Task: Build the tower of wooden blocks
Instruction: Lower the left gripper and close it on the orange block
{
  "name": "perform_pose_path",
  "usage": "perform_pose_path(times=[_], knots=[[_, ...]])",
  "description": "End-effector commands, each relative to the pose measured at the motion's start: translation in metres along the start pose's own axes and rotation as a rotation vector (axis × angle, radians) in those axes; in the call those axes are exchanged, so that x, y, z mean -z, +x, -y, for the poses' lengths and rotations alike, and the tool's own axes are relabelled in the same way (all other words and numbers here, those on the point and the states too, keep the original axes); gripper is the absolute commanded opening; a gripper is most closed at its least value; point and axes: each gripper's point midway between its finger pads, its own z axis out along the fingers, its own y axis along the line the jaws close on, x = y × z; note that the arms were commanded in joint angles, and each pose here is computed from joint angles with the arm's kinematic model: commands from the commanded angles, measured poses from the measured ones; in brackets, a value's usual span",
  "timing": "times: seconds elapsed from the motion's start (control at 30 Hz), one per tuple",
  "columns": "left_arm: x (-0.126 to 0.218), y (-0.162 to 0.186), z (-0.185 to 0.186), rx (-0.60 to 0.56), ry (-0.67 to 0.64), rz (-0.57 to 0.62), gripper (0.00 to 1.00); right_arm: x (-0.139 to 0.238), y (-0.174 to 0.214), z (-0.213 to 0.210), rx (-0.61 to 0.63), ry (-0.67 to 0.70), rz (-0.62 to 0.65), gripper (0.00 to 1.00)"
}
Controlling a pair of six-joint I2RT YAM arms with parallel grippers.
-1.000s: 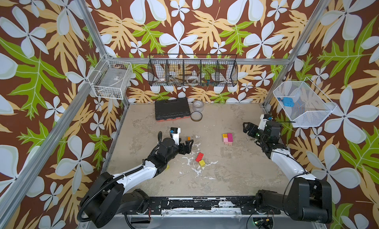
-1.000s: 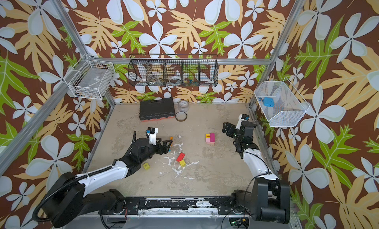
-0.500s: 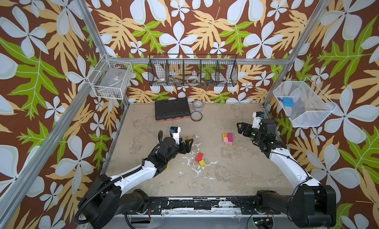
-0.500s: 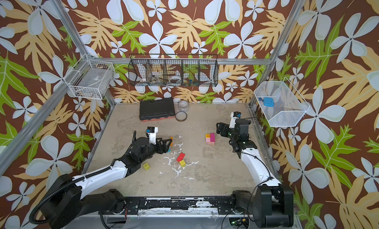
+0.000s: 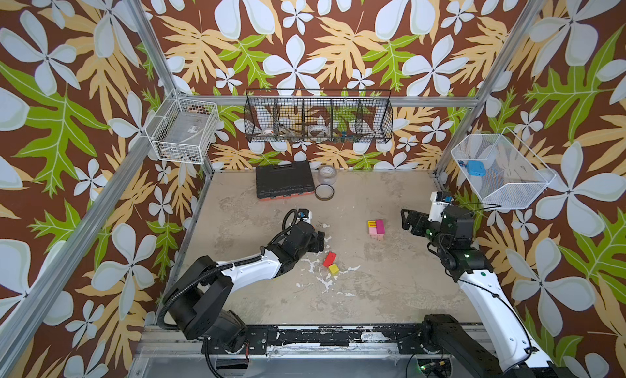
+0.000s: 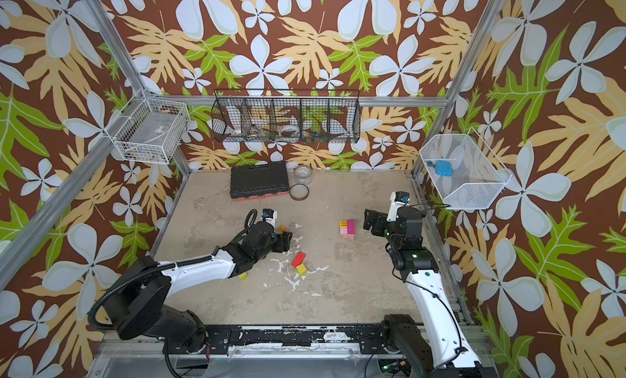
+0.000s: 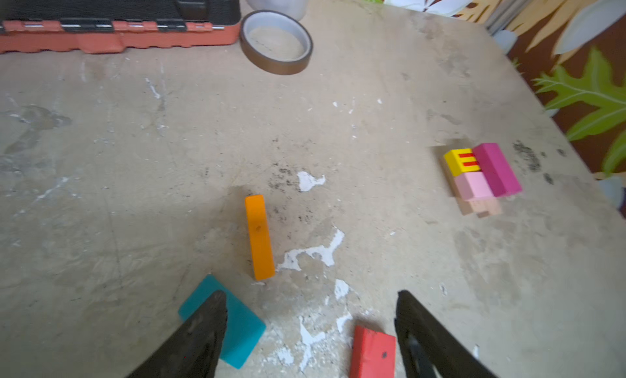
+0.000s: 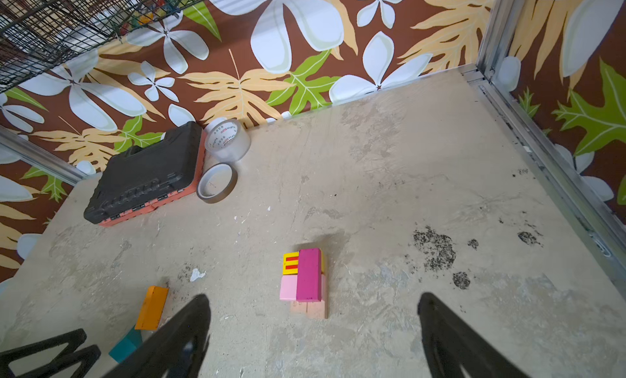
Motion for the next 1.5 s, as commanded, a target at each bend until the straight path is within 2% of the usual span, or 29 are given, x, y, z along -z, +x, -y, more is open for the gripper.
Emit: perform_pose_path(times=[0.0,0.07,0.17,0.3,0.4,0.5,0.6,0.77,0.93,1.03,1.1,1.17,1.3,1.47], knots=[[-0.012,0.0,-0.023,-0.025,-0.117,-0.018,0.77,-0.002,0.001,-0.001,-0.005,-0.007,-0.011,0.94],[-0.025,0.003,-0.029,-0.018,-0.125,-0.053,0.72,-0.002,0.0,-0.014,-0.029,-0.075,-0.023,0.9],[-0.042,0.009,-0.035,-0.014,-0.153,-0.11,0.64,0.013,-0.007,-0.051,-0.084,-0.271,-0.02,0.85],[-0.056,0.015,-0.029,-0.028,-0.132,-0.148,0.59,0.063,-0.021,-0.105,-0.144,-0.549,0.083,0.88],[-0.063,0.018,-0.024,-0.037,-0.112,-0.17,0.57,0.104,-0.026,-0.139,-0.146,-0.697,0.143,0.9],[-0.07,0.023,-0.022,-0.045,-0.109,-0.199,0.53,0.135,-0.025,-0.168,-0.125,-0.823,0.144,0.91],[-0.075,0.028,-0.023,-0.047,-0.111,-0.219,0.5,0.15,-0.022,-0.186,-0.108,-0.901,0.116,0.91],[-0.081,0.033,-0.023,-0.061,-0.119,-0.241,0.37,0.162,-0.021,-0.2,-0.119,-0.996,0.099,0.93],[-0.081,0.032,-0.025,-0.07,-0.138,-0.244,0.24,0.159,-0.022,-0.199,-0.117,-0.973,0.1,0.95],[-0.078,0.029,-0.032,-0.099,-0.209,-0.231,0.16,0.158,-0.022,-0.197,-0.113,-0.968,0.11,0.97],[-0.076,0.023,-0.04,-0.122,-0.273,-0.221,0.07,0.154,-0.021,-0.197,-0.115,-0.955,0.103,0.97],[-0.073,0.018,-0.046,-0.159,-0.347,-0.203,0.04,0.154,-0.021,-0.197,-0.119,-0.957,0.097,0.97],[-0.064,0.008,-0.045,-0.286,-0.514,-0.149,0.05,0.154,-0.02,-0.198,-0.122,-0.965,0.092,0.97],[-0.075,0.02,-0.038,-0.368,-0.578,-0.173,0.05,0.155,-0.022,-0.197,-0.126,-0.96,0.102,0.97]])
